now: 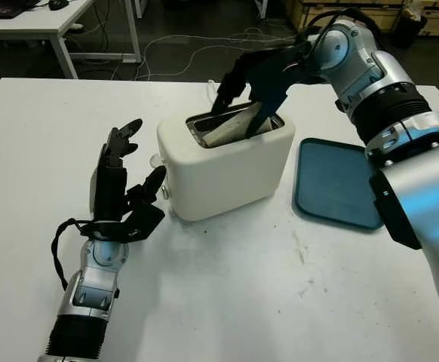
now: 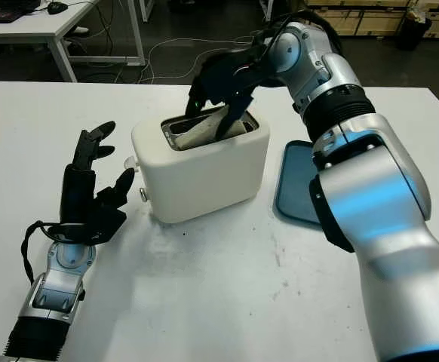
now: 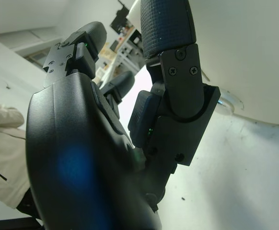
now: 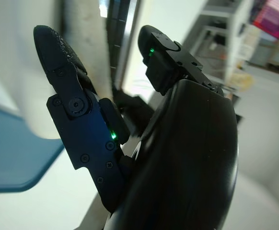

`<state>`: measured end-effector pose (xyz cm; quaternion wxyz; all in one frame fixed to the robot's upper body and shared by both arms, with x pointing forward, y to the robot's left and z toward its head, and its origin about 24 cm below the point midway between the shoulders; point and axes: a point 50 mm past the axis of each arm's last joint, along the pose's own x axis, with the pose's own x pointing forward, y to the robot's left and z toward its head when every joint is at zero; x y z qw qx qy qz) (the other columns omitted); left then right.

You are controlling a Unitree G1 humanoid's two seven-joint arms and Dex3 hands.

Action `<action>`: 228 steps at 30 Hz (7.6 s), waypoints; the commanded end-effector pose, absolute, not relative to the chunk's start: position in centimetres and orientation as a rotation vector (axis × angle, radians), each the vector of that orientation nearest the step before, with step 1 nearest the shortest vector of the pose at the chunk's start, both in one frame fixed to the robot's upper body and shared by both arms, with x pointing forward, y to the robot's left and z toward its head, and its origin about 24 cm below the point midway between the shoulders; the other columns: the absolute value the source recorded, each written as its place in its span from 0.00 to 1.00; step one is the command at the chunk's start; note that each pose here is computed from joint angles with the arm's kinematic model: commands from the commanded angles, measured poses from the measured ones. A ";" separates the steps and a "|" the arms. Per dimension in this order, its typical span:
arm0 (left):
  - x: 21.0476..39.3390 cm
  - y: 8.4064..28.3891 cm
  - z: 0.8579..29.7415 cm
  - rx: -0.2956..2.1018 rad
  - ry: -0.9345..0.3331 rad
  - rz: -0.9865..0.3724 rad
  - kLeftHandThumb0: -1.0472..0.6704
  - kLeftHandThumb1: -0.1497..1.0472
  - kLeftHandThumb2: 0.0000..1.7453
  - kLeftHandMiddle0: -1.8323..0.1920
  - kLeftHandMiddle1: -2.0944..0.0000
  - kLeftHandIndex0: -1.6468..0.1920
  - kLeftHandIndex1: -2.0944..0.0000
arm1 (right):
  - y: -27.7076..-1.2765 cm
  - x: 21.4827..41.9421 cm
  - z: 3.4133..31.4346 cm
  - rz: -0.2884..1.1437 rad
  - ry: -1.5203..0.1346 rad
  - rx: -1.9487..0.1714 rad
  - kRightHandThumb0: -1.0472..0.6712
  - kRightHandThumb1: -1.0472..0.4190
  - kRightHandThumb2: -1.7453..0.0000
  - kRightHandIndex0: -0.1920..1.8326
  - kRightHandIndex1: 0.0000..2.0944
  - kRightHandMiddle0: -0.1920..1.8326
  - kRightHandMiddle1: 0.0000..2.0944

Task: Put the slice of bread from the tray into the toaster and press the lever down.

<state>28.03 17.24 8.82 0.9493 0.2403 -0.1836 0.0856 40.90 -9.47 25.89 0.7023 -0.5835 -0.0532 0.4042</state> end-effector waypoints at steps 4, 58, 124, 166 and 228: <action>28.0 17.3 9.0 0.485 -0.386 0.190 0.02 0.89 0.35 0.91 0.45 0.90 0.67 | -10.4 40.8 28.2 0.723 -0.325 -1.274 0.27 0.21 1.00 0.36 0.30 0.47 0.04; 28.2 17.2 9.2 0.476 -0.387 0.180 0.02 0.89 0.35 0.91 0.45 0.90 0.68 | -15.0 38.5 24.4 0.628 -0.554 -1.239 0.15 0.25 1.00 0.28 0.34 0.41 0.05; 28.0 17.3 9.0 0.475 -0.388 0.177 0.02 0.89 0.35 0.91 0.46 0.90 0.69 | -15.2 40.6 22.6 0.412 -0.450 -0.819 0.41 0.15 1.00 0.64 0.38 0.71 0.03; 28.0 17.4 9.1 0.493 -0.391 0.195 0.02 0.89 0.35 0.91 0.44 0.90 0.67 | -15.6 38.0 23.5 0.436 -0.663 -1.642 0.30 0.14 1.00 0.44 0.20 0.58 0.00; 30.1 20.7 19.8 1.401 -0.704 -0.332 0.12 0.60 0.78 0.62 0.17 0.72 0.21 | -23.9 30.4 12.1 0.042 -0.389 -0.186 0.47 0.09 0.90 0.53 0.03 0.46 0.01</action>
